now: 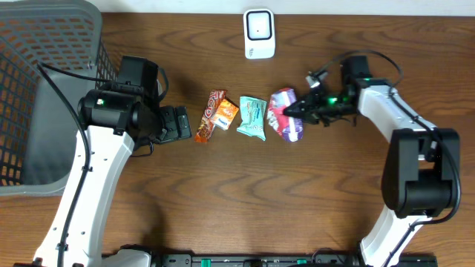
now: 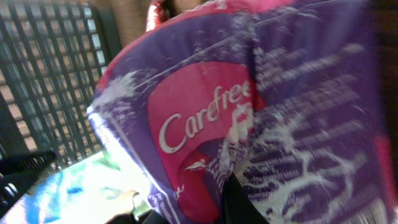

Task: Scan the item barcode

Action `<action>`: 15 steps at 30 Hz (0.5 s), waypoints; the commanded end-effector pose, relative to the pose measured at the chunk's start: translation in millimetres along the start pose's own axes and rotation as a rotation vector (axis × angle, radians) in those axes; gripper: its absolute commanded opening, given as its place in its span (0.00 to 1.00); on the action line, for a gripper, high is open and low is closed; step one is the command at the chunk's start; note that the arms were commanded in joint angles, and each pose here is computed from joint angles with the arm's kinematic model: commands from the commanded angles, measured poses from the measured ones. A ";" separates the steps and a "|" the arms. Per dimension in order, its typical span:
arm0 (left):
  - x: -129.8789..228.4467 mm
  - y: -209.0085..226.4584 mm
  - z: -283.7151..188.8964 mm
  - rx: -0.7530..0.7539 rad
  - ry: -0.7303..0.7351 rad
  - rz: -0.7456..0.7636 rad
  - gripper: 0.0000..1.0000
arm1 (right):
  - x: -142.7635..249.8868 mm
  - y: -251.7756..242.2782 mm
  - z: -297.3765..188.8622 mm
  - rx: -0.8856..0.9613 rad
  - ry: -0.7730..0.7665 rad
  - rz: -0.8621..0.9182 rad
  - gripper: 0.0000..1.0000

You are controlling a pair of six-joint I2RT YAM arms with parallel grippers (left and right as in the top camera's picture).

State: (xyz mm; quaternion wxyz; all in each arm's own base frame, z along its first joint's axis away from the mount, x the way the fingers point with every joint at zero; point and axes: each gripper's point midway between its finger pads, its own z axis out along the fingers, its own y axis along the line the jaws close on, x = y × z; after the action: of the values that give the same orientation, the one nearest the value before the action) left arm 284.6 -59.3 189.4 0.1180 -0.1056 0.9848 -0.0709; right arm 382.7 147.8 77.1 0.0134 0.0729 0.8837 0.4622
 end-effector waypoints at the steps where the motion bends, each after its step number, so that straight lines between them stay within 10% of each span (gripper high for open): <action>1: 0.3 1.2 0.8 -0.009 0.005 -0.012 0.98 | -10.2 -55.6 -21.2 0.278 -0.084 0.091 0.16; 15: 0.3 1.1 0.8 -0.009 0.005 -0.012 0.98 | -30.4 -45.5 -93.8 0.677 -0.155 0.071 0.70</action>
State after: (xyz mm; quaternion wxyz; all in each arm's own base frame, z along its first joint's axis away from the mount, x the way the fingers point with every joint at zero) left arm 284.6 -59.2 189.4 0.1180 -0.1056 0.9848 -0.0707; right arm 392.9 48.3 83.3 0.0179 0.1546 0.9721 0.1757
